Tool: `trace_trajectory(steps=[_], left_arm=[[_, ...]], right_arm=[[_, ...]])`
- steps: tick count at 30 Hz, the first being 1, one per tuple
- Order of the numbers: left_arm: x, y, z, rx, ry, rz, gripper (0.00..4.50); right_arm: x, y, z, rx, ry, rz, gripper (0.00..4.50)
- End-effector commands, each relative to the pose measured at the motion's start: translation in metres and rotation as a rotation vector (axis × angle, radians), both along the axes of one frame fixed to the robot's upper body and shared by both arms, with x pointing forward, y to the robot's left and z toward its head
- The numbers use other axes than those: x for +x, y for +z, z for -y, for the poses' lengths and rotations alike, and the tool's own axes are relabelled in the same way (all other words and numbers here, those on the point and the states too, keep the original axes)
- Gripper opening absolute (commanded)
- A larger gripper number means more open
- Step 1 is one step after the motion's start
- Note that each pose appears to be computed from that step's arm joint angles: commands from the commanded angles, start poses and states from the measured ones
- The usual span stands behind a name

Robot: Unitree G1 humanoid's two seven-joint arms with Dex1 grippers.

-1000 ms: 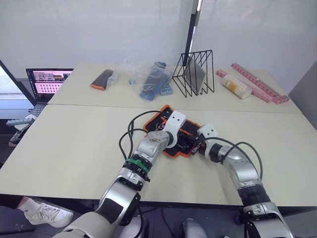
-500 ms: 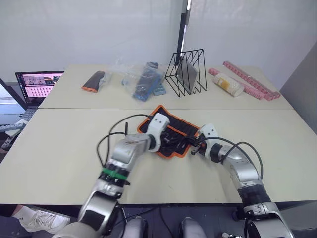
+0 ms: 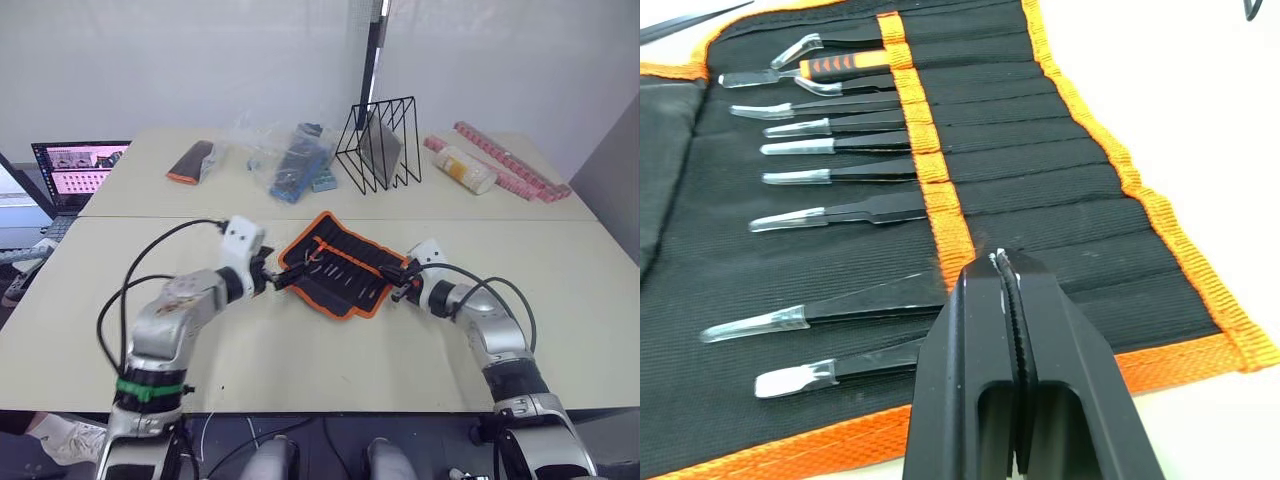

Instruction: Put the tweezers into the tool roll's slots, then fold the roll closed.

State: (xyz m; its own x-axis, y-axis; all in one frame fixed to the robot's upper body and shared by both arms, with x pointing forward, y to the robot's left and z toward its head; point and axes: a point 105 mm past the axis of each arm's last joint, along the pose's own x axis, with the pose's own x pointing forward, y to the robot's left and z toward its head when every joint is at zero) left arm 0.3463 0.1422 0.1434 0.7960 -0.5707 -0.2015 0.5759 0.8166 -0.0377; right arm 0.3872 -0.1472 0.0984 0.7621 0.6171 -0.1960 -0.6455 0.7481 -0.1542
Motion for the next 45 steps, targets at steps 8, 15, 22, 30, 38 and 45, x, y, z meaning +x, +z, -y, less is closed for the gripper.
trace_trajectory(steps=[8, 15, 22, 30, 38, 45], left_arm=[[-0.046, -0.029, -0.125, 0.037, 0.432, 0.113, 4.49], [-0.087, -0.052, -0.161, 0.088, 0.58, 0.15, 4.49], [-0.105, -0.064, -0.163, 0.047, 0.604, 0.138, 4.49], [-0.104, -0.063, -0.156, 0.039, 0.573, 0.152, 4.49], [-0.078, -0.038, -0.136, 0.008, 0.51, 0.193, 4.49], [-0.052, -0.025, -0.101, -0.027, 0.466, 0.138, 4.49]], right_arm=[[0.001, -0.012, -0.001, -0.025, 0.024, -0.022, 0.0], [0.001, -0.013, -0.002, -0.03, 0.041, -0.028, 0.0], [-0.001, -0.016, -0.005, -0.033, 0.055, -0.035, 0.0], [-0.001, -0.015, -0.006, -0.033, 0.058, -0.033, 0.0], [0.0, -0.015, -0.004, -0.033, 0.049, -0.03, 0.0], [0.003, -0.014, -0.006, -0.026, 0.038, -0.024, 0.0]])
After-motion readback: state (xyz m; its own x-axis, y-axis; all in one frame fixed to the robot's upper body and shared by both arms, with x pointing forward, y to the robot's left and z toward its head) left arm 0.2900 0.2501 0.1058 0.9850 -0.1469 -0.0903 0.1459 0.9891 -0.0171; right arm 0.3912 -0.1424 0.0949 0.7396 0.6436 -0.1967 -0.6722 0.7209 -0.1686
